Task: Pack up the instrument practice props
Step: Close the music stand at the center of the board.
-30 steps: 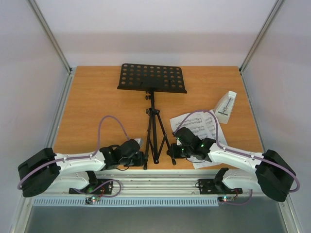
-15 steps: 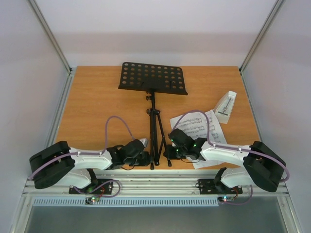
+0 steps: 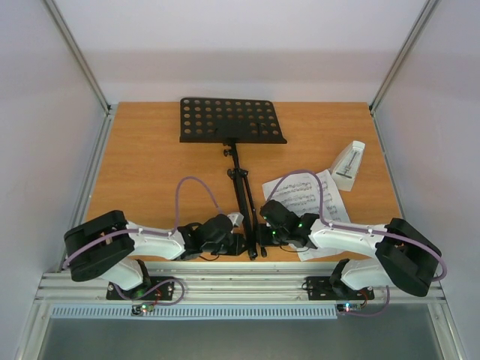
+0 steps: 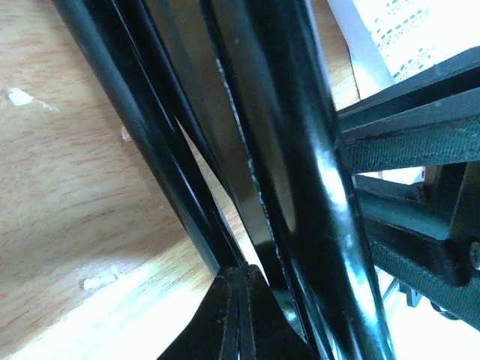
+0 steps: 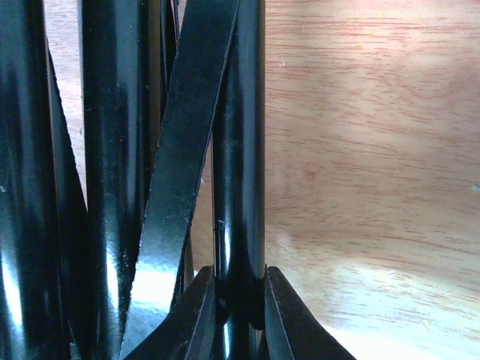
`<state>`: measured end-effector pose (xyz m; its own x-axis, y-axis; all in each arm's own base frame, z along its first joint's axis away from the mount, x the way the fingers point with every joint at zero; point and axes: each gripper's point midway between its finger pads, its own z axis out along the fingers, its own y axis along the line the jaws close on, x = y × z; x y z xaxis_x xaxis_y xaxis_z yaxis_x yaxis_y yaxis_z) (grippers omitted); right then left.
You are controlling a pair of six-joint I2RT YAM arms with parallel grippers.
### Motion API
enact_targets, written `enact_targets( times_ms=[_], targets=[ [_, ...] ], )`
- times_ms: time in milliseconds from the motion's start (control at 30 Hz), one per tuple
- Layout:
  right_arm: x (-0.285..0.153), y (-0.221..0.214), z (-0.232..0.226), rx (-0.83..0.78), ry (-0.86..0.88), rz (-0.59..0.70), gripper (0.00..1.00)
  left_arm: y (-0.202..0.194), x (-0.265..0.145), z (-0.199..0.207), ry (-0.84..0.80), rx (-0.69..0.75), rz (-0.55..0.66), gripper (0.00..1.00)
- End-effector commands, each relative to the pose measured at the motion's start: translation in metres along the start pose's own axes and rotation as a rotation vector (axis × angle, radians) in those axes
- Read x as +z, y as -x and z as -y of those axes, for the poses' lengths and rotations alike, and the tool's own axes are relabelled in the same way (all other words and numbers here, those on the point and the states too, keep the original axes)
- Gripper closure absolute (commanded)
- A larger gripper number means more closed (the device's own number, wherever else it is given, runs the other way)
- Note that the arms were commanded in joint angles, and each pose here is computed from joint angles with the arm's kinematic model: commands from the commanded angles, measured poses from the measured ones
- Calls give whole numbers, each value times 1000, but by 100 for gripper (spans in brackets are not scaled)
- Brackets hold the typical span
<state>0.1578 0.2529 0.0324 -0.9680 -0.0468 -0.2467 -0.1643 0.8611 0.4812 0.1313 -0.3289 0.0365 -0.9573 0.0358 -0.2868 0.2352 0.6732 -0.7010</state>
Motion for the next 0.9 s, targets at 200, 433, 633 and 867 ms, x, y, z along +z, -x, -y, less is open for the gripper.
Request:
enact_targets(
  times_ms=[200, 433, 633, 867],
  targets=[
    [-11, 5, -16, -56, 38, 36, 83, 15, 0, 38, -121, 64, 65, 100],
    [-24, -4, 5, -81, -52, 23, 70, 15, -14, 18, -19, 75, 83, 80],
    [-42, -9, 10, -85, -70, 28, 63, 13, -29, 2, 65, 97, 87, 72],
    [-74, -8, 13, -106, -88, 69, 55, 19, -58, 0, 115, 138, 131, 49]
  ],
)
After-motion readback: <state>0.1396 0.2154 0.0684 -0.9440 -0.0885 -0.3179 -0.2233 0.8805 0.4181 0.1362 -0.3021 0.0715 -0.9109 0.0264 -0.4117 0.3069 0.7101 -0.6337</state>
